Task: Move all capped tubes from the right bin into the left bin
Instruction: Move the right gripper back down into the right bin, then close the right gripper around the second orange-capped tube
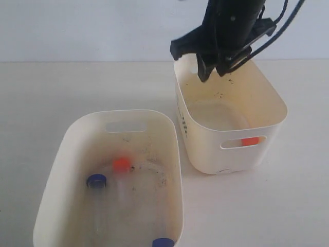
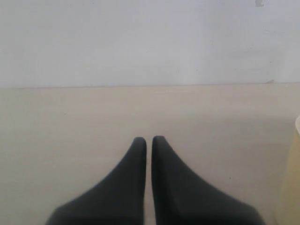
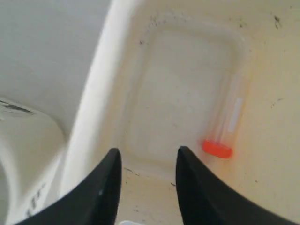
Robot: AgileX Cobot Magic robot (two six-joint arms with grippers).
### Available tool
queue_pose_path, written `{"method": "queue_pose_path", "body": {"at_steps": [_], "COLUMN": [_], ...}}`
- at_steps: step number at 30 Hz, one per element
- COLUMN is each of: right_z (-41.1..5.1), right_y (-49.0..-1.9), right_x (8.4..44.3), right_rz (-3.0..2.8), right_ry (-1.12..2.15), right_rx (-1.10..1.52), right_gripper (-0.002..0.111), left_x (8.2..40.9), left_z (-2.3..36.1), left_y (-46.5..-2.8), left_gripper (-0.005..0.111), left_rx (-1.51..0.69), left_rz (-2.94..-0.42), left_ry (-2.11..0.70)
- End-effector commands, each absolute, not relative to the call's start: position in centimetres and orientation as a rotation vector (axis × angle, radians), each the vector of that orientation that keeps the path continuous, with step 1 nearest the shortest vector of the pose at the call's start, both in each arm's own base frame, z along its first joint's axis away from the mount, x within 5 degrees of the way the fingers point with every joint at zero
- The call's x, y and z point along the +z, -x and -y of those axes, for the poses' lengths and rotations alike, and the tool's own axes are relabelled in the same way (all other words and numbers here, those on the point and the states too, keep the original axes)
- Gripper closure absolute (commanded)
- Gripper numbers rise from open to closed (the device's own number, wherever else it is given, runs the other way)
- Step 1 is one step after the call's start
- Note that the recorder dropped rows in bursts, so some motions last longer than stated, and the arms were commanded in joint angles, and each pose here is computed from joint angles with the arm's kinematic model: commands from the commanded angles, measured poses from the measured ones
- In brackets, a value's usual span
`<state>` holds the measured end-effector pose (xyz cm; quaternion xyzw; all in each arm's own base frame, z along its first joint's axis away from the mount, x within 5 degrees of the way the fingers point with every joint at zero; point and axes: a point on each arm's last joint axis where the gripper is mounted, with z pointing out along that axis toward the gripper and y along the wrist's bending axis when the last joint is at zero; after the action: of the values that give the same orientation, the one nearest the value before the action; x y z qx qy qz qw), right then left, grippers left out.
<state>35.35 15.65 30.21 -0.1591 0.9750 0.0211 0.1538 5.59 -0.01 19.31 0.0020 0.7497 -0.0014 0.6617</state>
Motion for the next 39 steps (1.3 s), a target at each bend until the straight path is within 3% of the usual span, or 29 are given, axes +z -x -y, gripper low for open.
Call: {"method": "queue_pose_path", "body": {"at_steps": [1,5,11,20,27,33,35,36,38,39], "right_z": [-15.1,-13.8,-12.0,-12.3,-14.1,-14.9,-14.9,-15.0,-15.0,-15.0], "right_y": [-36.7,-38.0,-39.1,-39.7,-39.4,-39.4,-39.5,-39.6,-39.7,-39.7], "right_x": [27.6,25.8,23.8,21.4,21.5,20.4,19.8,19.3,18.8,18.6], "right_rz": [-2.874,-2.888,-2.977,-3.026,-2.92,-2.926,-2.933,-2.944,-2.955,-2.954], "right_ry": [0.436,0.383,0.267,0.261,0.394,0.336,0.318,0.312,0.32,0.325], "right_rx": [-0.09,-0.256,-0.18,-0.222,-0.469,-0.495,-0.513,-0.515,-0.524,-0.534], "right_gripper": [0.072,0.072,0.072,0.072,0.072,0.072,0.064,0.051,0.037,0.037], "left_x": [19.5,19.5,19.5,19.5,19.5,19.5,19.5,19.5,19.5,19.5], "left_z": [0.0,0.0,0.0,0.0,0.0,0.0,0.0,0.0,0.0,0.0], "left_y": [-5.6,-5.6,-5.6,-5.6,-5.6,-5.6,-5.6,-5.6,-5.6,-5.6], "left_gripper": [0.102,0.102,0.102,0.102,0.102,0.102,0.102,0.102,0.102,0.102], "left_rx": [-0.016,-0.016,-0.016,-0.016,-0.016,-0.016,-0.016,-0.016,-0.016,-0.016], "left_rz": [-1.686,-1.686,-1.686,-1.686,-1.686,-1.686,-1.686,-1.686,-1.686,-1.686], "left_ry": [0.008,0.008,0.008,0.008,0.008,0.008,0.008,0.008,0.008,0.008]}}
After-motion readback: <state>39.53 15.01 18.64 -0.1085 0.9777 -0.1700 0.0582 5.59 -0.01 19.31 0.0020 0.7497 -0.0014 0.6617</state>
